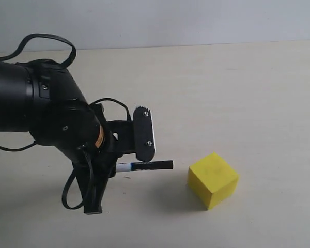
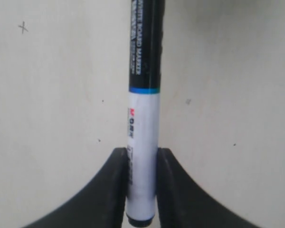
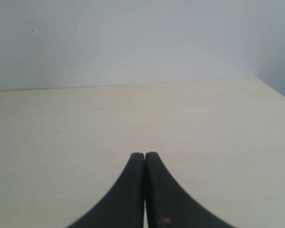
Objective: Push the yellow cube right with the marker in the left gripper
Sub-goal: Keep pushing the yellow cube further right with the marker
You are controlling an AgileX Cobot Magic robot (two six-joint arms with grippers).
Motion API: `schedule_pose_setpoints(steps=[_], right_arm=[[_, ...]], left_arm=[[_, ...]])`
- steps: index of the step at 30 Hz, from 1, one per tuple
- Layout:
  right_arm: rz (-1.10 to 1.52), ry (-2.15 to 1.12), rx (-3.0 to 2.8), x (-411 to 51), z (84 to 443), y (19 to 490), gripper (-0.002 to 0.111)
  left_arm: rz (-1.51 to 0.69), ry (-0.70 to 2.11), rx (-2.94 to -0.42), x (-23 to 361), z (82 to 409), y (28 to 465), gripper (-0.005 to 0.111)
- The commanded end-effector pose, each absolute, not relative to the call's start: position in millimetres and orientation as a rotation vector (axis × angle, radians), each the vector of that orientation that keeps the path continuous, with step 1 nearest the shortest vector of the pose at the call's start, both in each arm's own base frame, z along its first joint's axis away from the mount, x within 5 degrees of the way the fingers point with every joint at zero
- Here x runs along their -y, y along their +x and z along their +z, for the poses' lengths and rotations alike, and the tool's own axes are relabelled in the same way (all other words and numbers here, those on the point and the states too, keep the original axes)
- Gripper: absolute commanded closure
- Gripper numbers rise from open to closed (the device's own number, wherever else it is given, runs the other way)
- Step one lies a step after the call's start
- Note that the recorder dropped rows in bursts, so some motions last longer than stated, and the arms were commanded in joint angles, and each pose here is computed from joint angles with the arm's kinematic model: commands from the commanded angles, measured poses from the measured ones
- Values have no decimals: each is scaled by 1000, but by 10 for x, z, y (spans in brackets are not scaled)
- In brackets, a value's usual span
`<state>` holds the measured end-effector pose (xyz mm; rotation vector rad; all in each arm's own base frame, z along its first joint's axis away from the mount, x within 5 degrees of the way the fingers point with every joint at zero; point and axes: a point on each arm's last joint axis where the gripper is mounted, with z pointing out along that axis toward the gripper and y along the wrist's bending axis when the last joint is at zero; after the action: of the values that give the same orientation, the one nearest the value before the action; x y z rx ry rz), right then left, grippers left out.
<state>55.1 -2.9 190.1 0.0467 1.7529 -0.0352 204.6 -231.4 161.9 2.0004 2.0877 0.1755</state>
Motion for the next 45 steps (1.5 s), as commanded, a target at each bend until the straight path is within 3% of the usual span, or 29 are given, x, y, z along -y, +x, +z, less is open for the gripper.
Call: schedule_pose_setpoints(steps=[1, 8, 15, 18, 25, 33, 39, 45], right_arm=[[-41, 49, -1747, 32, 1892, 550, 108], [-41, 49, -1747, 32, 1892, 550, 108], [-41, 49, -1747, 32, 1892, 550, 108], [-41, 49, -1747, 32, 1892, 550, 108], [-41, 49, -1747, 32, 1892, 550, 108], [-41, 49, -1747, 32, 1892, 550, 108], [-41, 49, -1747, 32, 1892, 550, 108], [-41, 49, -1747, 32, 1892, 550, 108]], left_arm=[[256, 1948, -2225, 2168, 1628, 2118, 107], [171, 1910, -2298, 2248, 1602, 1998, 107], [84, 1986, -2129, 2835, 1545, 1784, 107], [46, 1884, -2132, 3125, 1645, 1949, 107], [161, 1939, -2251, 2993, 1619, 1992, 107], [93, 1914, -2174, 3132, 1536, 2033, 107], [65, 1970, -2091, 3448, 1476, 1903, 107], [122, 2015, -2141, 3407, 1479, 1876, 107]])
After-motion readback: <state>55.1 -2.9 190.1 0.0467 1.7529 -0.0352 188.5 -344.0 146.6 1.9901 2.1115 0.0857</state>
